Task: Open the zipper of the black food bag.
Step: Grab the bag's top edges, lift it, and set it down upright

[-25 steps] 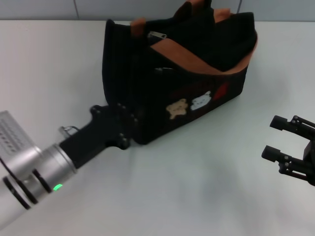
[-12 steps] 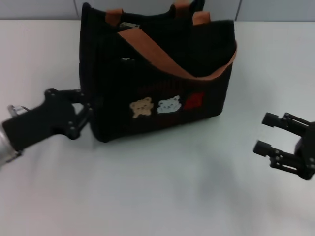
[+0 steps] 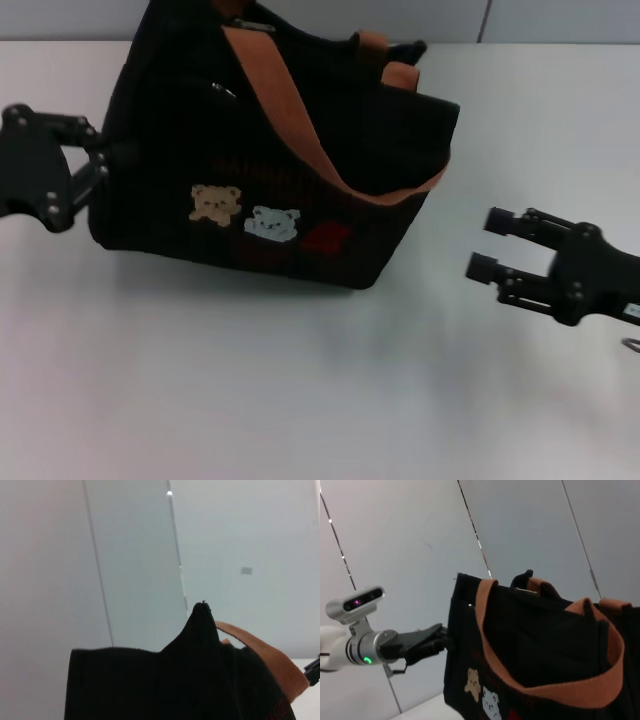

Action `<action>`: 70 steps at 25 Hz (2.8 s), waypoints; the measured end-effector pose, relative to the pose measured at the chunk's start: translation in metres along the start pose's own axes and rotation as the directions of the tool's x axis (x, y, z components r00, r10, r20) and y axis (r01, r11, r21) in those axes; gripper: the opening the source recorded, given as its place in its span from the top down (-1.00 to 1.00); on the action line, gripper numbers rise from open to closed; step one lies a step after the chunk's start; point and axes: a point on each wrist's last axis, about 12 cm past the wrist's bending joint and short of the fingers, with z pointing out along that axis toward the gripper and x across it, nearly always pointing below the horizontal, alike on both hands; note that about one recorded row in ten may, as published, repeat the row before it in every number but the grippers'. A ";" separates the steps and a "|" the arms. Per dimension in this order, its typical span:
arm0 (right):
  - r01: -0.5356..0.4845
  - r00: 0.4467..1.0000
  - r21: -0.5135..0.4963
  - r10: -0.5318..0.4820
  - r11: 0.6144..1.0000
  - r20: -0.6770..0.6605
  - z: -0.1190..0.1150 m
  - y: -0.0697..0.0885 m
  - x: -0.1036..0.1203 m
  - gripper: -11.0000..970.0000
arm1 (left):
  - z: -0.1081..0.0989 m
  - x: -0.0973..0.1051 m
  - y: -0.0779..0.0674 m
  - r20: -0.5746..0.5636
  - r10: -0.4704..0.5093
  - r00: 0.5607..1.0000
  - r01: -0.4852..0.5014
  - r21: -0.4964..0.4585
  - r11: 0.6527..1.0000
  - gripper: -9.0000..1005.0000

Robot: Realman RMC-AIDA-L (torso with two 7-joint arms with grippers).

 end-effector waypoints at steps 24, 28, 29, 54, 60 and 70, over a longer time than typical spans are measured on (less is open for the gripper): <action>-0.135 0.974 -0.328 0.064 0.935 -0.218 0.072 0.021 0.004 -0.54 | 0.038 -0.067 0.009 0.068 0.207 0.976 -0.217 0.227 0.949 0.82; -0.119 0.985 -0.339 0.067 0.933 -0.161 0.041 0.024 0.000 -0.54 | 0.041 -0.061 0.007 0.041 0.200 0.979 -0.204 0.239 0.949 0.82; -0.100 0.991 -0.321 0.066 0.942 -0.115 0.024 0.024 -0.005 -0.54 | 0.045 -0.059 0.005 0.035 0.195 0.980 -0.197 0.249 0.948 0.83; -0.028 0.993 -0.070 0.020 0.997 -0.116 0.068 -0.002 0.012 -0.54 | 0.071 -0.059 0.009 0.022 0.207 0.978 -0.205 0.277 0.939 0.83; -0.056 0.983 -0.186 0.022 0.981 -0.181 0.094 0.018 0.024 -0.54 | 0.078 -0.065 0.011 0.038 0.220 0.975 -0.222 0.284 0.933 0.83; -0.063 0.985 -0.203 0.028 0.977 -0.168 0.092 0.026 0.031 -0.54 | 0.087 -0.067 0.012 0.048 0.239 0.970 -0.242 0.293 0.925 0.84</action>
